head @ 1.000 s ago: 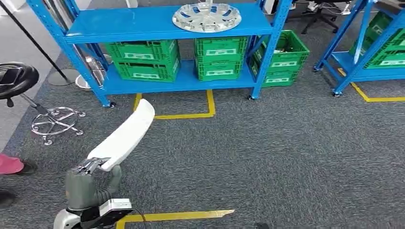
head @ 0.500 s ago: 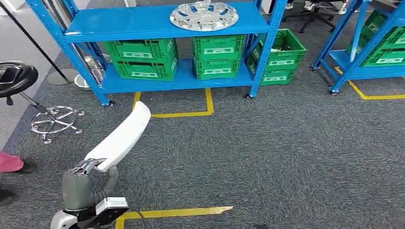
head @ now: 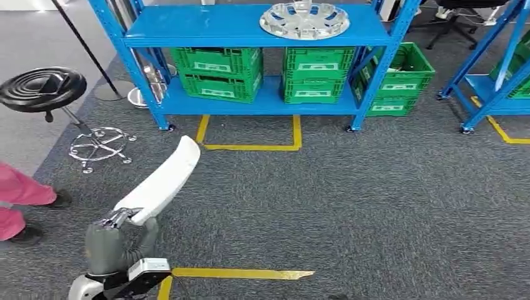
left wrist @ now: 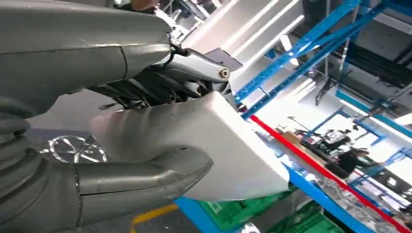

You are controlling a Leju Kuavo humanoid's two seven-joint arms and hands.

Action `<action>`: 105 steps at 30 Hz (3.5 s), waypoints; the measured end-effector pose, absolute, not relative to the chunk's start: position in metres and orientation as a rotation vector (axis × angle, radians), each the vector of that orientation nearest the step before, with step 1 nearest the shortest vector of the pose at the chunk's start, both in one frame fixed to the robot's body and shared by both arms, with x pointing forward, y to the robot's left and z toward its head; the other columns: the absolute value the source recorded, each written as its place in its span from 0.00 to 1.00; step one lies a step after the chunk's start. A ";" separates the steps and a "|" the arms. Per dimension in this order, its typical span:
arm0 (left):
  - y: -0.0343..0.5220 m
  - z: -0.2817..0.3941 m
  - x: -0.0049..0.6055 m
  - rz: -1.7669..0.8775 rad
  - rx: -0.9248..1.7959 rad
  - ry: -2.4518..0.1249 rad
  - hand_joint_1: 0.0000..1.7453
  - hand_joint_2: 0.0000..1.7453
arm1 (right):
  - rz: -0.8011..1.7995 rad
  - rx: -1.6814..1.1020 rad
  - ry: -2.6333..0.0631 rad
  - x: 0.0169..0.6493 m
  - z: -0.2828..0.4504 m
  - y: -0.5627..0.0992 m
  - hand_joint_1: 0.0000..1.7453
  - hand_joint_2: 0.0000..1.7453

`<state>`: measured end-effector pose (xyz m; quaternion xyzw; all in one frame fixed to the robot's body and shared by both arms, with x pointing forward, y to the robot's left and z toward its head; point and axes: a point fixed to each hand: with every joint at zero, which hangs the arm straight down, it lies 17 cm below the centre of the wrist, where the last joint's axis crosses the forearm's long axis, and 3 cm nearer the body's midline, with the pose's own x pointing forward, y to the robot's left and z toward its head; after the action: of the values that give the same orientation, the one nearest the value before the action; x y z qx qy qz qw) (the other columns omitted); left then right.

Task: Take the parts from the cabinet and place them on the table.

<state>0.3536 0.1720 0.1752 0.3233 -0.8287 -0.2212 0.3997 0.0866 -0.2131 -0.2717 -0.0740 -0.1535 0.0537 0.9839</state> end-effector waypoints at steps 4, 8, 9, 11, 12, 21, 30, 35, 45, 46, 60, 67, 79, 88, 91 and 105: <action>0.172 0.175 0.354 -0.564 0.817 -2.097 1.00 1.00 | 0.109 -0.153 -0.311 0.087 -0.272 -0.213 0.00 0.00; 0.170 0.175 0.355 -0.568 0.814 -2.099 1.00 1.00 | 0.110 -0.153 -0.309 0.086 -0.272 -0.214 0.00 0.00; 0.170 0.173 0.355 -0.571 0.813 -2.096 1.00 1.00 | 0.110 -0.153 -0.310 0.086 -0.272 -0.213 0.00 0.00; 0.170 0.173 0.355 -0.572 0.814 -2.096 1.00 1.00 | 0.110 -0.153 -0.313 0.088 -0.271 -0.214 0.00 0.00; 0.170 0.174 0.355 -0.572 0.814 -2.098 1.00 1.00 | 0.110 -0.154 -0.315 0.089 -0.271 -0.214 0.00 0.00; 0.159 0.188 0.356 -0.521 0.766 -2.162 1.00 1.00 | 0.110 -0.184 -0.339 0.093 -0.270 -0.219 0.00 0.00; 0.163 0.248 0.339 -0.221 0.728 -2.364 1.00 1.00 | 0.094 -0.219 -0.347 0.085 -0.270 -0.226 0.00 0.00; 0.172 0.258 0.336 -0.163 0.752 -2.365 1.00 1.00 | 0.093 -0.221 -0.350 0.085 -0.270 -0.224 0.00 0.00; 0.176 0.270 0.333 -0.110 0.756 -2.381 1.00 1.00 | 0.090 -0.229 -0.353 0.083 -0.269 -0.226 0.00 0.00; 0.176 0.270 0.333 -0.110 0.756 -2.381 1.00 1.00 | 0.090 -0.230 -0.354 0.084 -0.269 -0.226 0.00 0.00; 0.189 0.276 0.319 -0.079 0.812 -2.371 1.00 1.00 | 0.073 -0.214 -0.293 0.066 -0.272 -0.214 0.00 0.00; 0.193 0.269 0.315 -0.100 0.835 -2.349 1.00 1.00 | 0.097 -0.189 -0.320 0.074 -0.270 -0.208 0.00 0.00; 0.197 0.265 0.315 -0.113 0.852 -2.336 1.00 1.00 | 0.104 -0.161 -0.303 0.074 -0.271 -0.201 0.00 0.00; 0.199 0.265 0.320 -0.079 0.833 -2.332 1.00 1.00 | 0.087 -0.195 -0.292 0.072 -0.271 -0.208 0.00 0.00; 0.198 0.265 0.322 -0.076 0.829 -2.332 1.00 1.00 | 0.088 -0.205 -0.297 0.073 -0.271 -0.211 0.00 0.00; 0.195 0.248 0.325 -0.097 0.805 -2.293 1.00 1.00 | 0.097 -0.265 -0.314 0.077 -0.269 -0.223 0.00 0.00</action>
<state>0.3246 0.1952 0.2480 0.3105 -0.8841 -0.0373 0.3471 0.0769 -0.2229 -0.2693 -0.1315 -0.1560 0.0483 0.9778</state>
